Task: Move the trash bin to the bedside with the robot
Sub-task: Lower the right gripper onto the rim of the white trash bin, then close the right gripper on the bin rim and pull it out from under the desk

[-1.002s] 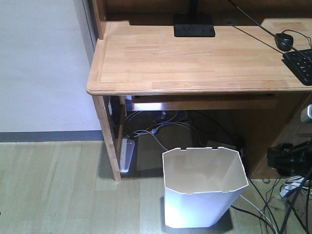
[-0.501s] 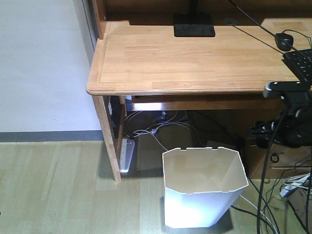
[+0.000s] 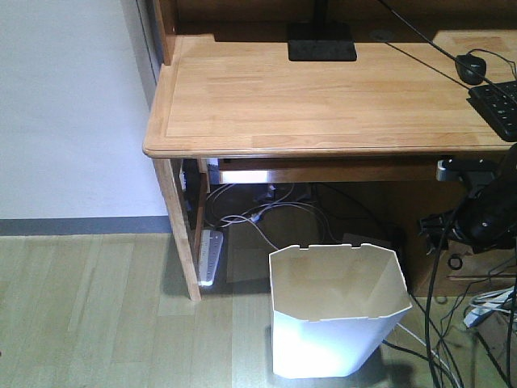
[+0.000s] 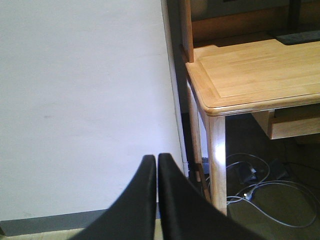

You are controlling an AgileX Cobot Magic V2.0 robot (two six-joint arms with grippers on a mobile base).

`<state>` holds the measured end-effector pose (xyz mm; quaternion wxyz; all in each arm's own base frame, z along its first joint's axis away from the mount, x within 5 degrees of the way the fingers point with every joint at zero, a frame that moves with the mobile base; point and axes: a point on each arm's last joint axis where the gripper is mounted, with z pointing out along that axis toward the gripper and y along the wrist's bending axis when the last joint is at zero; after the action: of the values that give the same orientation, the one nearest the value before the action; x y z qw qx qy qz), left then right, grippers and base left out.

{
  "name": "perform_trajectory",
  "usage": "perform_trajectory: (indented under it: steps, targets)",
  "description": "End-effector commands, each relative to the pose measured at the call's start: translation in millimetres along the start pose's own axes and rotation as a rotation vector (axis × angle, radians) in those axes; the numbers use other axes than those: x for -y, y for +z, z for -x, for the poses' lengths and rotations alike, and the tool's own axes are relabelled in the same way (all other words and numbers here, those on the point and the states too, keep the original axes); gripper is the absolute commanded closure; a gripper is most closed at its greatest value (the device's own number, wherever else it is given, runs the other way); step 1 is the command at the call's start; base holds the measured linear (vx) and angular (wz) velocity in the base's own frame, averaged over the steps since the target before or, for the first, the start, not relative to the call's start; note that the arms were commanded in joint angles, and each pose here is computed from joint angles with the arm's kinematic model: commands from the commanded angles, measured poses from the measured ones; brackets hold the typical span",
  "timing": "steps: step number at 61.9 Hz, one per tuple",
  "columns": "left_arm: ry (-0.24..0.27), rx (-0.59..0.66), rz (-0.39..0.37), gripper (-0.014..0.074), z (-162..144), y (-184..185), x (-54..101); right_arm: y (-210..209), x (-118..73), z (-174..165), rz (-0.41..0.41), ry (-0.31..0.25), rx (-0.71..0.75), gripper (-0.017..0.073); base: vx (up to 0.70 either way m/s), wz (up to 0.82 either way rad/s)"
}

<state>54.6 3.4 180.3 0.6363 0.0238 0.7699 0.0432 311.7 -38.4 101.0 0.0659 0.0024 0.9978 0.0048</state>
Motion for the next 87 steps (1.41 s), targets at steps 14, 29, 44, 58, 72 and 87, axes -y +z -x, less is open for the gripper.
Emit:
perform_trajectory:
  steps: [14,29,44,58,72,87]
  targets:
    - [-0.011,0.056,-0.012,0.0599,-2.0,1.6,1.6,58.5,11.8,30.2,0.000,-0.050,0.010,0.0021,0.00,0.00]
    - [-0.011,0.056,-0.012,0.0599,-2.0,1.6,1.6,113.7,12.7,35.6,0.014,-0.082,0.041,0.0021,0.00,0.00]
    - [-0.011,0.056,-0.012,0.0599,-2.0,1.6,1.6,165.0,23.0,42.8,0.034,-0.066,-0.001,0.0021,0.00,0.00]
    - [-0.011,0.056,-0.012,0.0599,-2.0,1.6,1.6,201.8,26.6,58.2,0.050,-0.097,-0.020,0.0021,0.00,0.00]
    - [-0.011,0.056,-0.012,0.0599,-2.0,1.6,1.6,236.2,29.0,74.9,0.072,-0.107,-0.036,0.0021,0.00,0.00]
    - [-0.011,0.056,-0.012,0.0599,-2.0,1.6,1.6,270.4,30.1,85.8,0.101,-0.113,-0.064,0.0021,0.00,0.00]
